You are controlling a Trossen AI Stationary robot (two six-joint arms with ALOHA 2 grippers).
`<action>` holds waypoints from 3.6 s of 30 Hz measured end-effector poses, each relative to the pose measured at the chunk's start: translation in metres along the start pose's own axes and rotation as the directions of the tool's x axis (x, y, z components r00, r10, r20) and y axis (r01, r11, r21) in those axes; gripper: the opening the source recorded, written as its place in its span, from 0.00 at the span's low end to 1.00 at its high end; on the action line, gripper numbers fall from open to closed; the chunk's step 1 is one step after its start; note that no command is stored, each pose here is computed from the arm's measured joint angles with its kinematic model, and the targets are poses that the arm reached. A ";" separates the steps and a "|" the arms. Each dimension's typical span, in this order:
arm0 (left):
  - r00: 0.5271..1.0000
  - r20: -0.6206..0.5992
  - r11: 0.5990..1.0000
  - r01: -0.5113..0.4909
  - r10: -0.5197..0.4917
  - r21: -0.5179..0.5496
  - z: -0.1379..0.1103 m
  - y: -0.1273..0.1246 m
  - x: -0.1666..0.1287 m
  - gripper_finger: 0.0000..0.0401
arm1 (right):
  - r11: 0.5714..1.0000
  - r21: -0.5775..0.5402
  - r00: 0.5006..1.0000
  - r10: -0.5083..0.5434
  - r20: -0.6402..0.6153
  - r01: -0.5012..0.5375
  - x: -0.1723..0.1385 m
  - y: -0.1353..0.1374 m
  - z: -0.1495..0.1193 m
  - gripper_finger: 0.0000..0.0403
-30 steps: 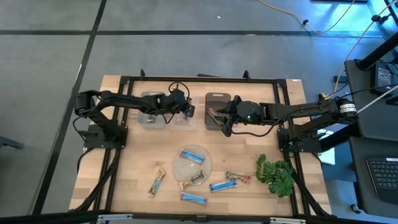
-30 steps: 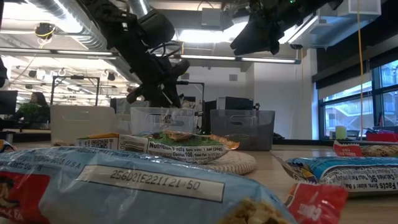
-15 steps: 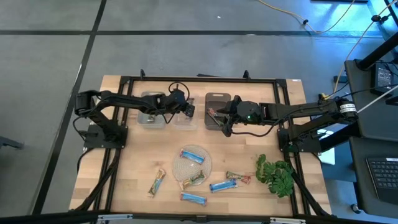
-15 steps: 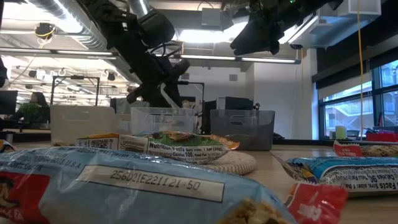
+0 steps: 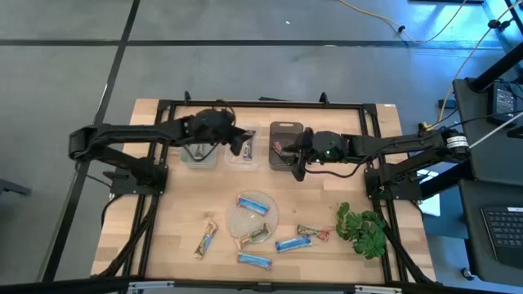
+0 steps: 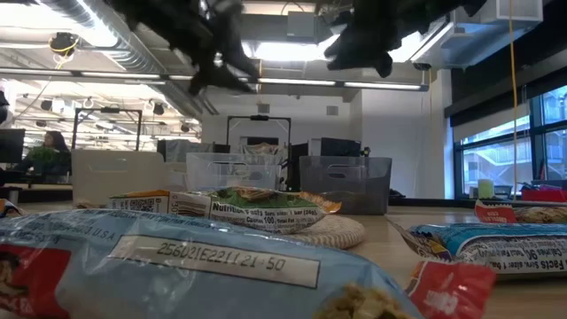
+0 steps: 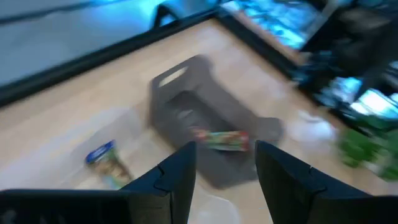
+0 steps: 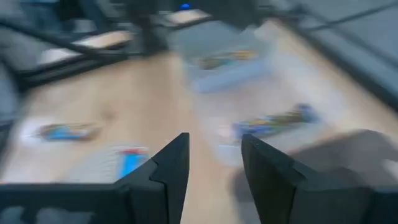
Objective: Pick and place Granola Bars by type
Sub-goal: Put the red granola bar into the black bin
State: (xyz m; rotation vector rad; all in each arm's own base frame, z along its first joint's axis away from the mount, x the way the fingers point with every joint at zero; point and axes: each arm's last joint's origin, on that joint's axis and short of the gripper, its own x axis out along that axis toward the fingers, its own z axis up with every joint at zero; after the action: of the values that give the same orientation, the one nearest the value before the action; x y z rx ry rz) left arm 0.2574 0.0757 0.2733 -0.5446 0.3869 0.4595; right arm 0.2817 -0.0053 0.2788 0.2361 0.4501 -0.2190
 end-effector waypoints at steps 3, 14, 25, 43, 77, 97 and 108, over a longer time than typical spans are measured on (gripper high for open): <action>0.998 0.001 0.997 0.059 -0.059 0.048 0.004 -0.005 -0.022 0.39 | 0.991 -0.022 0.991 0.133 0.013 -0.132 0.000 0.005 0.004 0.37; 0.997 -0.043 0.994 -0.060 0.064 0.094 -0.013 -0.010 -0.081 0.39 | 0.960 -0.122 0.952 0.268 0.149 -0.251 -0.006 0.027 0.014 0.46; 0.989 0.146 0.982 0.010 -0.038 0.189 -0.033 -0.031 -0.109 0.39 | 0.955 -0.192 0.957 0.254 0.141 -0.225 -0.010 0.042 0.007 0.70; 0.851 0.250 0.885 0.426 -0.462 0.185 -0.099 0.012 -0.121 0.38 | 0.978 -0.159 0.984 0.117 -0.137 -0.138 0.079 0.073 -0.012 0.71; 0.894 0.158 0.898 0.382 -0.418 0.218 -0.110 0.019 -0.116 0.38 | 0.990 -0.129 0.847 -0.028 -0.532 -0.049 0.181 0.120 -0.088 0.70; 0.894 0.158 0.898 0.382 -0.418 0.218 -0.110 0.019 -0.116 0.38 | 0.986 -0.154 0.847 -0.025 -0.532 -0.067 0.181 0.120 -0.088 0.38; 0.894 0.158 0.898 0.382 -0.418 0.218 -0.110 0.019 -0.116 0.38 | 0.986 -0.153 0.847 -0.025 -0.531 -0.067 0.181 0.120 -0.088 0.22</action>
State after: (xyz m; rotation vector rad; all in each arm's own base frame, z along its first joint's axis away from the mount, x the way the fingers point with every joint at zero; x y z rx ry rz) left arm 0.1264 -0.0088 0.2322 -0.3810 0.1116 0.0733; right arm 0.4366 0.1041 0.1413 0.1339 1.0171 -0.0883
